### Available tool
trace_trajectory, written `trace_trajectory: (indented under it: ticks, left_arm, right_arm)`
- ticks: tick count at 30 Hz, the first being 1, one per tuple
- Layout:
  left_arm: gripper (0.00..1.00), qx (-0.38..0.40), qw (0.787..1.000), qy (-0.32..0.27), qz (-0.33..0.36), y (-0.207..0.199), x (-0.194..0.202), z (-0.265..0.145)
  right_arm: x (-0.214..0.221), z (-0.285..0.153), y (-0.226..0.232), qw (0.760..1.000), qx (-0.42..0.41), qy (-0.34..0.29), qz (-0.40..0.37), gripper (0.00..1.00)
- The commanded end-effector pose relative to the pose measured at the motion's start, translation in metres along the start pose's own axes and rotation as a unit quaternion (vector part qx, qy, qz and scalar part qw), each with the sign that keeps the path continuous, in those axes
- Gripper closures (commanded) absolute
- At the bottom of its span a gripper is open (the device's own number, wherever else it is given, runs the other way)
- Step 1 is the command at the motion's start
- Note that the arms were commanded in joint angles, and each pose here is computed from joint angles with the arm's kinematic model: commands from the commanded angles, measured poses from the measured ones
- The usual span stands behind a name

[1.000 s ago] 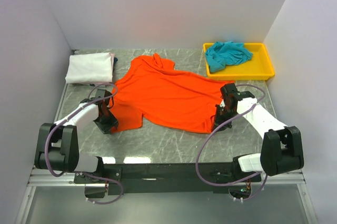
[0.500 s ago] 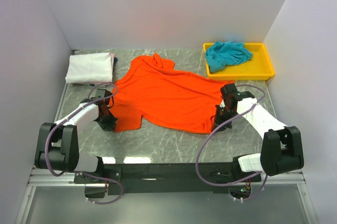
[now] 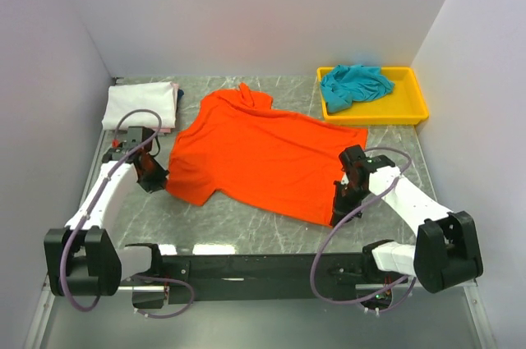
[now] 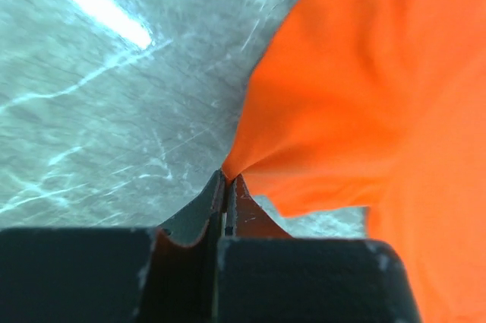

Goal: Fold and stack the t-shirts
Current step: Flatten the tshirt out, then fold the tshirt

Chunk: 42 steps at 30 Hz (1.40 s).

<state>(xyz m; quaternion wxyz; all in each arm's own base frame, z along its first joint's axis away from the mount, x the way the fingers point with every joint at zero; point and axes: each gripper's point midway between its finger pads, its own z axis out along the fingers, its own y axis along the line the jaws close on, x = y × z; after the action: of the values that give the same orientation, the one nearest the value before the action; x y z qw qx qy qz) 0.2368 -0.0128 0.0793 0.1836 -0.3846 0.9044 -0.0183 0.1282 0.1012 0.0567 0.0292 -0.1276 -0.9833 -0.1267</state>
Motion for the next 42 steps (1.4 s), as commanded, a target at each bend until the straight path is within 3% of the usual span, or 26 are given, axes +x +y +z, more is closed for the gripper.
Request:
trace_trajectory:
  ticks: [1, 20, 26, 42]
  left_arm:
    - [1.00, -0.010, 1.000, -0.020, 0.014, 0.011, -0.015, -0.024]
    - [1.00, -0.009, 0.998, -0.036, 0.046, 0.034, -0.011, -0.061]
    - [1.00, 0.055, 0.996, -0.045, 0.060, -0.010, -0.033, -0.063]
    - [1.00, 0.123, 0.975, -0.061, 0.177, -0.161, -0.083, -0.047]
  right_arm:
    - [0.022, -0.004, 0.001, 0.999, 0.012, 0.028, 0.020, 1.00]
    - [0.073, -0.003, -0.004, 0.997, 0.028, 0.069, 0.030, 1.00]
    - [0.061, -0.004, 0.005, 0.998, 0.022, 0.054, 0.033, 1.00]
    - [-0.009, -0.008, 0.000, 0.997, 0.015, 0.023, 0.068, 1.00]
